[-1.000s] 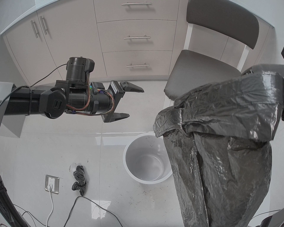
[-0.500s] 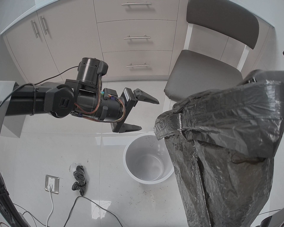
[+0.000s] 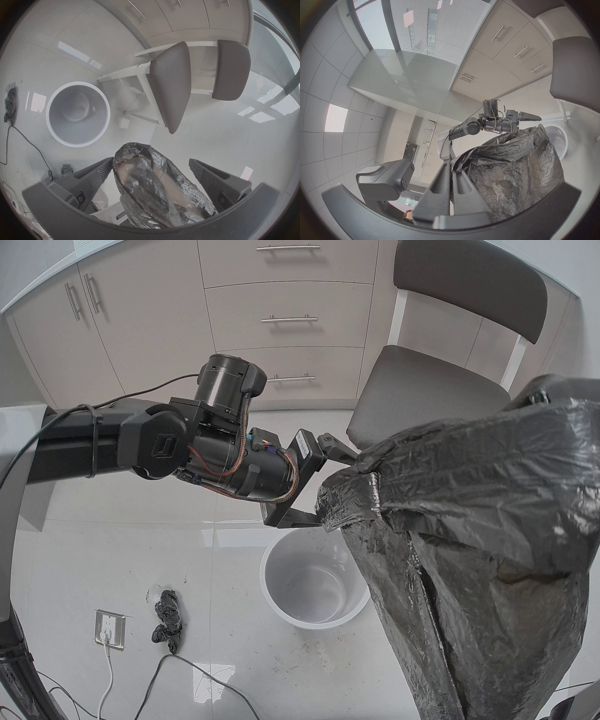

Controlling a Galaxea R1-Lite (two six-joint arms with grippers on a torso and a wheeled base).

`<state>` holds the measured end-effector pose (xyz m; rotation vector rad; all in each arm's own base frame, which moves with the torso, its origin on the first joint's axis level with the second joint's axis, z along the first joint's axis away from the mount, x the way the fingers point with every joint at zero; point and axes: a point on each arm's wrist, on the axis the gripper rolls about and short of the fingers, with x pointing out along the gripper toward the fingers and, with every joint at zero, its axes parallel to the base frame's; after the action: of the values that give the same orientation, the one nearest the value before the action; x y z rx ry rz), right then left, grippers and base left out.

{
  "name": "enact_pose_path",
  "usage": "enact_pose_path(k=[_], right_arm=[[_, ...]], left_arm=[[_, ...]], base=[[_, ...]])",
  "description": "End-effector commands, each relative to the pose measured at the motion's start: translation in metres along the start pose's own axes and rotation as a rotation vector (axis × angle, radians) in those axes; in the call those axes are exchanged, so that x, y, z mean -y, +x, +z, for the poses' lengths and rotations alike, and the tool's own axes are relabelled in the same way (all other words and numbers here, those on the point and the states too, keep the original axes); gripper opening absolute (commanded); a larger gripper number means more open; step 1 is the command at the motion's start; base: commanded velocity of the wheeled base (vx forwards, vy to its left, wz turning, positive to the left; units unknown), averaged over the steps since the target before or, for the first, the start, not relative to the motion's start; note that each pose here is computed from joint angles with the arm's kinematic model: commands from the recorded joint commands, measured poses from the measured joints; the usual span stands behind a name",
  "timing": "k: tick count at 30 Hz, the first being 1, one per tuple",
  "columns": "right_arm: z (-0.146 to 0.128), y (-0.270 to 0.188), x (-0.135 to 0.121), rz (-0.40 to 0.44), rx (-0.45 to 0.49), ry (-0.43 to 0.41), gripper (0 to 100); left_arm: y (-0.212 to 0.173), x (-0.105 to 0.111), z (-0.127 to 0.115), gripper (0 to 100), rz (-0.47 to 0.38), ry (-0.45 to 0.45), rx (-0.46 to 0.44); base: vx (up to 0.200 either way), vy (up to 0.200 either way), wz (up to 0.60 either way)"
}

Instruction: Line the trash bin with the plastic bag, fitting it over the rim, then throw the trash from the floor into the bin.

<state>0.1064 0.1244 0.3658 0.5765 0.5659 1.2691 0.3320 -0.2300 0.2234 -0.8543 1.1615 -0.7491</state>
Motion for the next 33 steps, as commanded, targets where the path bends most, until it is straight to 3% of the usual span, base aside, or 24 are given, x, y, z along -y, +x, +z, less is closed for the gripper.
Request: enact_pose_path(k=[1,33], right_arm=[[0.0004,-0.0011,0.0003,-0.003,0.005,-0.003,0],[0.0033,-0.0021,-0.0016,-0.007,0.025,-0.054,0]], left_arm=[[0.007,0.0005,-0.0041,100,0.007,0.0,-0.021],[0.0083,0.0043,-0.0105,100,0.03,-0.024,-0.053]], base=[[0.0,0.0,0.0],[0.0,0.0,0.0]])
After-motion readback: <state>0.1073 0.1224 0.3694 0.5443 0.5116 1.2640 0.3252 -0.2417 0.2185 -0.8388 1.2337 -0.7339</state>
